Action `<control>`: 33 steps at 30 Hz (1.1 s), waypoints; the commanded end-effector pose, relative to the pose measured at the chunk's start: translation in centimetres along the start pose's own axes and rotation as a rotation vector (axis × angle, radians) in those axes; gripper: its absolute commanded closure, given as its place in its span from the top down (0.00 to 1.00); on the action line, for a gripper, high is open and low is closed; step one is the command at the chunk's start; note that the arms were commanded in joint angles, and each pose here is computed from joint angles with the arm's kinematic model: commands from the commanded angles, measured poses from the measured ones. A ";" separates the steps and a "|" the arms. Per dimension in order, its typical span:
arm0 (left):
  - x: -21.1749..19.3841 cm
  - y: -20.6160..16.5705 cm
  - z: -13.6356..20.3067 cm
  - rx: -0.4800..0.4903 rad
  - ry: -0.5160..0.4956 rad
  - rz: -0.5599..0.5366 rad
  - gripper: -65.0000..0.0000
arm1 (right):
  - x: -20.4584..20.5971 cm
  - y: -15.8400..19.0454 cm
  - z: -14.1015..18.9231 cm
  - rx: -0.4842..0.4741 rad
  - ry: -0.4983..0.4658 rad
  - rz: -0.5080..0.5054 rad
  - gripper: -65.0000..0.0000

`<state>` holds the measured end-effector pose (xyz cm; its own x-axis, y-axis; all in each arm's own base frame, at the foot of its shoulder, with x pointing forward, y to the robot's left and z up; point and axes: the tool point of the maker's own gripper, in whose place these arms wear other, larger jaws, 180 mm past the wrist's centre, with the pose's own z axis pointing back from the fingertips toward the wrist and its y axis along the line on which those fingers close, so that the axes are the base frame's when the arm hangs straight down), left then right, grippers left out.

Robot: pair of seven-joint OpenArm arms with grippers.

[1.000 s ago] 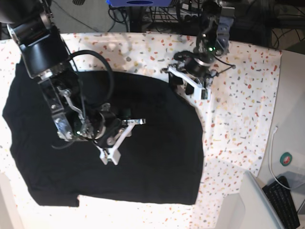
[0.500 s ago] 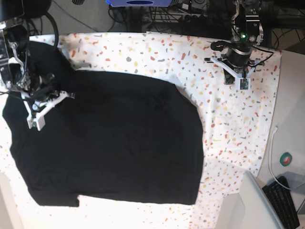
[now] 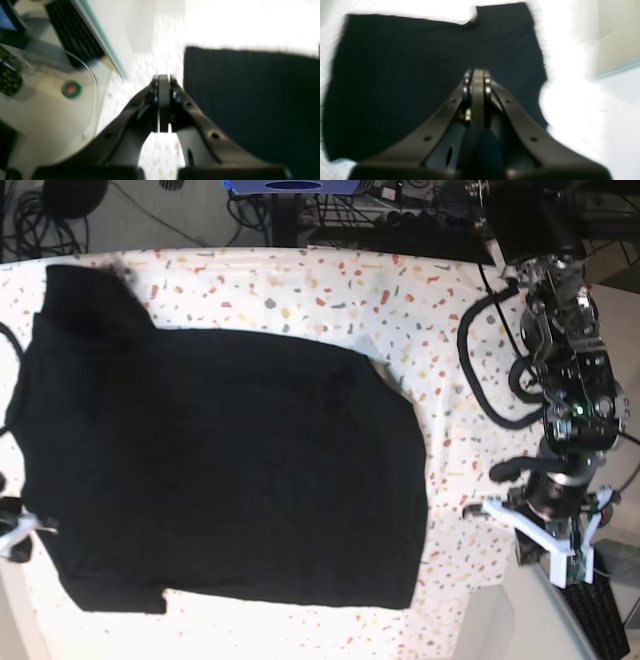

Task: Layout the t-shirt on the table in an organized manner, then fold the t-shirt properly
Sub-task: 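Grasp the shirt hem corner with the left gripper and pull it straight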

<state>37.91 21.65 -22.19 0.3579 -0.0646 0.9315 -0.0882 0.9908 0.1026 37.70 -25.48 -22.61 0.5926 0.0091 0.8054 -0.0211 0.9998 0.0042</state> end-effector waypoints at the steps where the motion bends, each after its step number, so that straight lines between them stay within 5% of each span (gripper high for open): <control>1: 2.1 0.1 0.3 -0.002 -0.067 -0.006 0.00 | 3.4 -1.1 1.3 -0.023 -0.116 0.042 0.00; 5: 3.7 -1.3 0.0 -0.035 -0.107 0.003 0.00 | 6.2 -3.3 3.1 -0.070 -0.240 0.078 0.00; 9: 2.7 -2.3 -0.6 -0.059 -0.100 -0.009 0.00 | 5.9 -3.9 3.4 -0.077 -0.239 0.075 0.00; 17: -13.1 -3.9 -1.8 -0.111 0.187 -0.009 0.00 | -10.3 -4.5 -3.9 -0.062 0.168 -0.201 0.00; 22: -18.5 -3.0 -1.3 -0.104 0.243 -0.022 0.00 | -14.9 -4.1 -4.7 -0.070 0.214 -0.258 0.00; 24: -16.3 -2.8 -1.7 -0.102 0.198 -0.030 0.00 | -13.7 -4.1 -4.6 -0.068 0.189 -0.220 0.00; 27: -8.2 -3.0 -2.2 -0.100 0.050 -0.043 0.00 | -6.5 -5.4 -2.8 -0.082 0.044 -0.098 0.00; 31: 3.7 -3.1 -0.7 -0.090 -0.160 -0.072 0.00 | 2.9 -6.4 2.5 -0.126 -0.188 0.055 0.00; 33: 5.5 -3.1 -0.2 -0.087 -0.206 -0.067 0.00 | 4.9 -6.5 4.3 -0.138 -0.257 0.074 0.00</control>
<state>40.48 18.10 -16.81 0.1386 -0.1468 0.9794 0.0135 0.9891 0.1464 37.32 -32.08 -15.75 0.3521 0.0952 0.9311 0.0694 0.9894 -0.1274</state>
